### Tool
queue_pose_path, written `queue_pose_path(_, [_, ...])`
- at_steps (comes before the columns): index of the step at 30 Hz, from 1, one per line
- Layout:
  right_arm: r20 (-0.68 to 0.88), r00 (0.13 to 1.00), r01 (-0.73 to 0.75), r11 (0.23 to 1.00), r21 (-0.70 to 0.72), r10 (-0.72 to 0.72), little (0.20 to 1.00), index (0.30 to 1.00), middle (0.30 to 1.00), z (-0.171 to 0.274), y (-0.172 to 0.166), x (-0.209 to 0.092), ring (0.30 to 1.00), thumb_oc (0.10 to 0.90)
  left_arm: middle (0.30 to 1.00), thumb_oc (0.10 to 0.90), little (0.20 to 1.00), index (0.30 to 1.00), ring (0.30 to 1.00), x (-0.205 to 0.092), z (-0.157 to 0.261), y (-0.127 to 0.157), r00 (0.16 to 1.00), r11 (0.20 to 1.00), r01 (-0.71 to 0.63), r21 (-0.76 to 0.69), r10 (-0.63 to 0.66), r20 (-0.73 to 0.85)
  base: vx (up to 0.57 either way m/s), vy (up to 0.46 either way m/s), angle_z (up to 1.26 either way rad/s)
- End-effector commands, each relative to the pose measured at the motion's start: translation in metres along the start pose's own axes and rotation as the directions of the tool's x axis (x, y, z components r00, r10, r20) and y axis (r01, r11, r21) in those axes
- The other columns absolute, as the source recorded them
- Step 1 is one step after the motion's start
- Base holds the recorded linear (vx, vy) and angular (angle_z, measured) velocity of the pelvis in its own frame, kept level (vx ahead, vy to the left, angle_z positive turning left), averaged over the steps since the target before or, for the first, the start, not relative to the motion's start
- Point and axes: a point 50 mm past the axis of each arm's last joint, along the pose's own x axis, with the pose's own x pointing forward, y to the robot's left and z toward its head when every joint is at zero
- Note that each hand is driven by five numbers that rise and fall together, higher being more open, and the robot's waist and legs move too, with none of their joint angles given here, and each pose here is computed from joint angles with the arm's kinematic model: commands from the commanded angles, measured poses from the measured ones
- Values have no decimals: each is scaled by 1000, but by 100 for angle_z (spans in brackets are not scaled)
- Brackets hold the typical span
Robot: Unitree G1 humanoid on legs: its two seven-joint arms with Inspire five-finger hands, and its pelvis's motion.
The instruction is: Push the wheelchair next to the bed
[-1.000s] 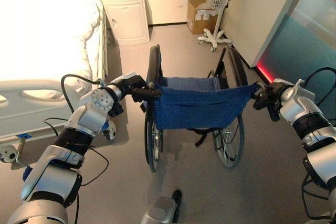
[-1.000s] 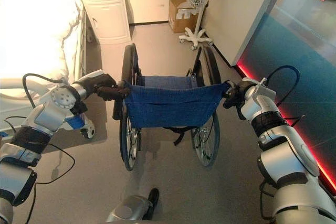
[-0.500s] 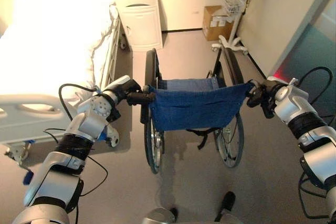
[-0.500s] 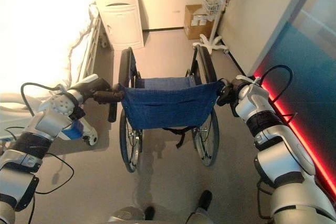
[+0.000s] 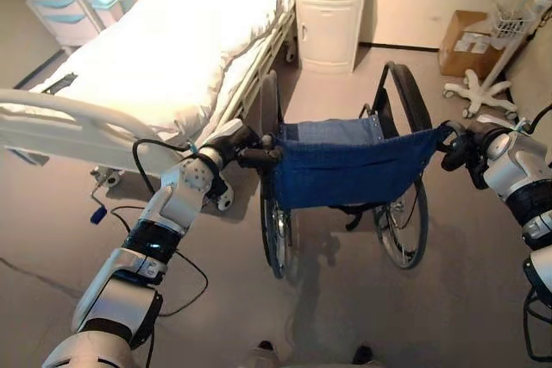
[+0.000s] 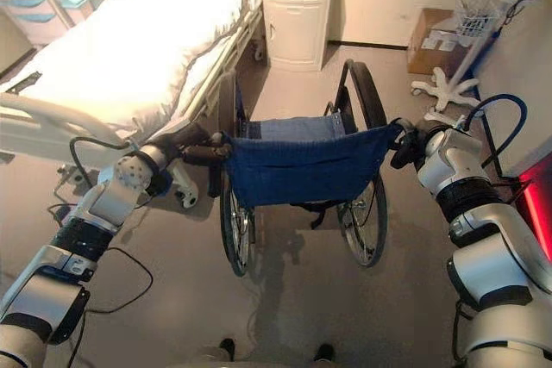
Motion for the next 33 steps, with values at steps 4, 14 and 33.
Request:
queue_pose_path(4, [488,873,133,947,-292,28,300,300,300,97,13,-37,300,400,300,400,300,300,300,2,-46,-44,952,977,190,96,-159,-261,130,-193,36])
queue_pose_path(14, [554,832,161,947,-277,20,300,300,300,125,26,-40,300,400,300,400,300,300,300,-11,-74,-49,937,982,160,101,-120,-327,296,-166,-43])
queue_pose_path(33, [609,791,131,958,-254,54,300,300,300,131,40,-41,300,400,300,400,300,300,300,-23,-102,-31,915,991,107,86,-64,-399,248,50,-19])
